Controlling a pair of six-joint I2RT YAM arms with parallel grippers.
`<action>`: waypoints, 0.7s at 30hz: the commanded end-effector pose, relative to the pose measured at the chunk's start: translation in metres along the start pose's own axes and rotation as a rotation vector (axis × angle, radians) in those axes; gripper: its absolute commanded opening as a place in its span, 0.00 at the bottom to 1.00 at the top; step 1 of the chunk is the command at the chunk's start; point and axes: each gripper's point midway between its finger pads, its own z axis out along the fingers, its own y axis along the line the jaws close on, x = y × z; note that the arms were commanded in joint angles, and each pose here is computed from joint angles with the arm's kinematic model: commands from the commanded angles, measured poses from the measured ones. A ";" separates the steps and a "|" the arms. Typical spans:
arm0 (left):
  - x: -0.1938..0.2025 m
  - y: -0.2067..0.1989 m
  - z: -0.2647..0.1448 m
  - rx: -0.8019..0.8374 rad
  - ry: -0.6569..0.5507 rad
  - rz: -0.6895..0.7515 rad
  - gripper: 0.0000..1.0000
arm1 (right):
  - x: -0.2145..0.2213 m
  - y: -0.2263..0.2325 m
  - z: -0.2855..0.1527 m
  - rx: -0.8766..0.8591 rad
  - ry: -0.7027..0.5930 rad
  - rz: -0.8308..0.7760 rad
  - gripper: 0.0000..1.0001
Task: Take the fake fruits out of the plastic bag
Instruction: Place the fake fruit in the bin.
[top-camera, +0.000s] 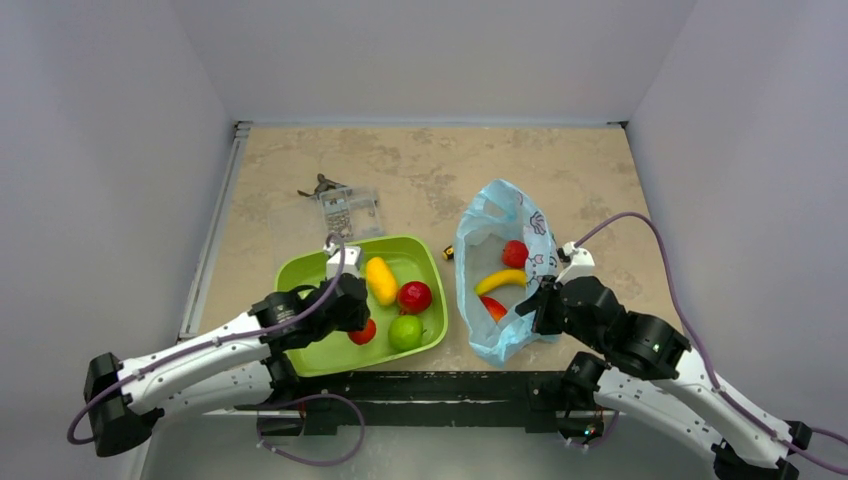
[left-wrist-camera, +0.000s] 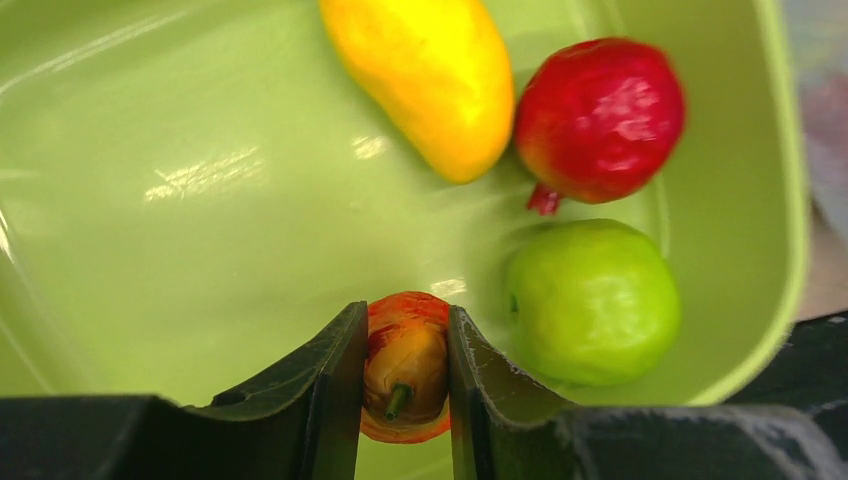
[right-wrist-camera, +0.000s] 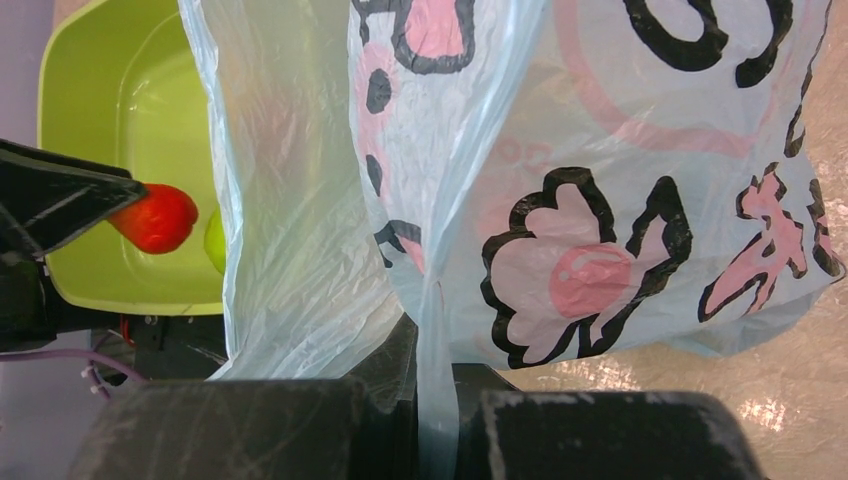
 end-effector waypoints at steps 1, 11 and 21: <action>0.011 0.010 0.022 -0.086 -0.002 -0.070 0.00 | -0.007 0.003 0.000 -0.010 -0.035 0.003 0.00; 0.030 0.003 0.032 -0.021 0.028 -0.187 0.85 | -0.007 0.004 -0.001 -0.016 -0.032 0.003 0.00; -0.020 -0.019 -0.006 0.057 -0.062 -0.220 0.94 | -0.005 0.005 0.000 -0.022 -0.020 -0.003 0.00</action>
